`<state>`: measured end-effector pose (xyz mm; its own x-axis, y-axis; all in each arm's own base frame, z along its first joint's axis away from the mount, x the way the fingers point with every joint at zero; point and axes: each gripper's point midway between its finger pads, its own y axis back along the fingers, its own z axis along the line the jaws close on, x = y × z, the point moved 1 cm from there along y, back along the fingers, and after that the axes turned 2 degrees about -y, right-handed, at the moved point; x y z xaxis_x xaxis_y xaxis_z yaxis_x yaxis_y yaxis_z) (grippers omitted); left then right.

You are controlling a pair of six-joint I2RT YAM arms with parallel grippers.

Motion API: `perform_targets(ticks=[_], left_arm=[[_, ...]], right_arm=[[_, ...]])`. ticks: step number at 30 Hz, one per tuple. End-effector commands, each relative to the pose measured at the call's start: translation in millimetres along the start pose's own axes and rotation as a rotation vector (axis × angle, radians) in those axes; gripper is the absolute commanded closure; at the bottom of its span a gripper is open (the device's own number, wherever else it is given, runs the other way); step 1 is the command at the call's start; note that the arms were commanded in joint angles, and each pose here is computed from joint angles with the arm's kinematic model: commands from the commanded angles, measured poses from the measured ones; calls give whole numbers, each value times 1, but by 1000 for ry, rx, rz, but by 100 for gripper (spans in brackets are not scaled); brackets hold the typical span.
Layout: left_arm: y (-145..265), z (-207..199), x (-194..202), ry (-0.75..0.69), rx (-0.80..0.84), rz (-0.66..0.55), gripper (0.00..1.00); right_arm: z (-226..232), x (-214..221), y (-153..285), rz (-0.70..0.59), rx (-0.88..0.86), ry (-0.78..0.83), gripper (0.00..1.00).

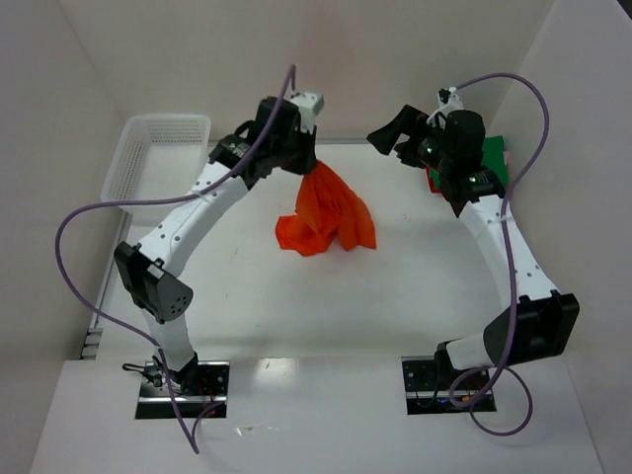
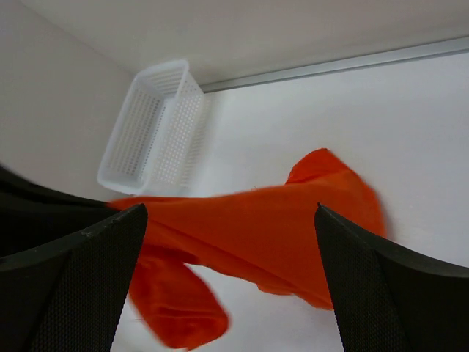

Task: Fold and stack the t-shirts
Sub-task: Move the tshirt to the center of the board

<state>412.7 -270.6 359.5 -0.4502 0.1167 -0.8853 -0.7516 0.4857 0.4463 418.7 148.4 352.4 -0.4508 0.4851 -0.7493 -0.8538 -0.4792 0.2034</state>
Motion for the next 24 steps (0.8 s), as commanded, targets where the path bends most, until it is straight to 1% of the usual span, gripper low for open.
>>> perform_targets(ticks=[1, 2, 3, 4, 5, 6, 8, 9, 11, 12, 14, 15, 17, 19, 20, 23, 24], left_arm=[[6, -9, -1, 62, 43, -68, 83], [-4, -7, 17, 77, 38, -38, 67], [-6, -10, 24, 89, 53, -25, 62], [-7, -12, 30, 101, 70, -16, 54], [-11, -14, 37, 101, 87, -7, 40], [-15, -16, 48, 115, 99, 22, 24], [-23, -17, 72, 129, 111, 77, 9], [-24, -16, 78, 130, 108, 92, 2], [-29, -11, 95, 132, 88, 128, 0], [-30, -11, 100, 133, 85, 140, 0], [-31, -2, 105, 130, 41, 137, 0], [-34, 3, 118, 130, 14, 158, 0], [-37, 10, 129, 128, -20, 180, 0], [-47, 14, 157, 129, -34, 247, 0], [-47, 15, 164, 129, -38, 262, 0], [-53, 22, 202, 153, -81, 349, 0], [-53, 27, 209, 168, -112, 359, 0]], right_arm=[[-1, -7, 25, -61, 46, 22, 0], [-5, -6, 29, -68, 69, 30, 0], [-7, 0, 35, -53, 80, 35, 0], [-6, 1, 39, -51, 81, 35, 0], [-11, 9, 38, -24, 89, 40, 0], [-13, 16, 41, -2, 89, 44, 0], [-16, 29, 43, 36, 83, 34, 0], [-26, 44, 41, 72, 96, 30, 0], [-37, 60, 43, 111, 120, 31, 0], [-52, 71, 43, 133, 167, 34, 0], [-62, 86, 45, 172, 199, 45, 0], [-63, 100, 45, 205, 209, 45, 0], [-69, 109, 40, 216, 237, 52, 0], [-71, 120, 35, 236, 246, 38, 0], [-73, 129, 29, 263, 254, 20, 0], [-82, 143, 16, 291, 267, -2, 0], [-86, 154, 9, 322, 276, -12, 3]])
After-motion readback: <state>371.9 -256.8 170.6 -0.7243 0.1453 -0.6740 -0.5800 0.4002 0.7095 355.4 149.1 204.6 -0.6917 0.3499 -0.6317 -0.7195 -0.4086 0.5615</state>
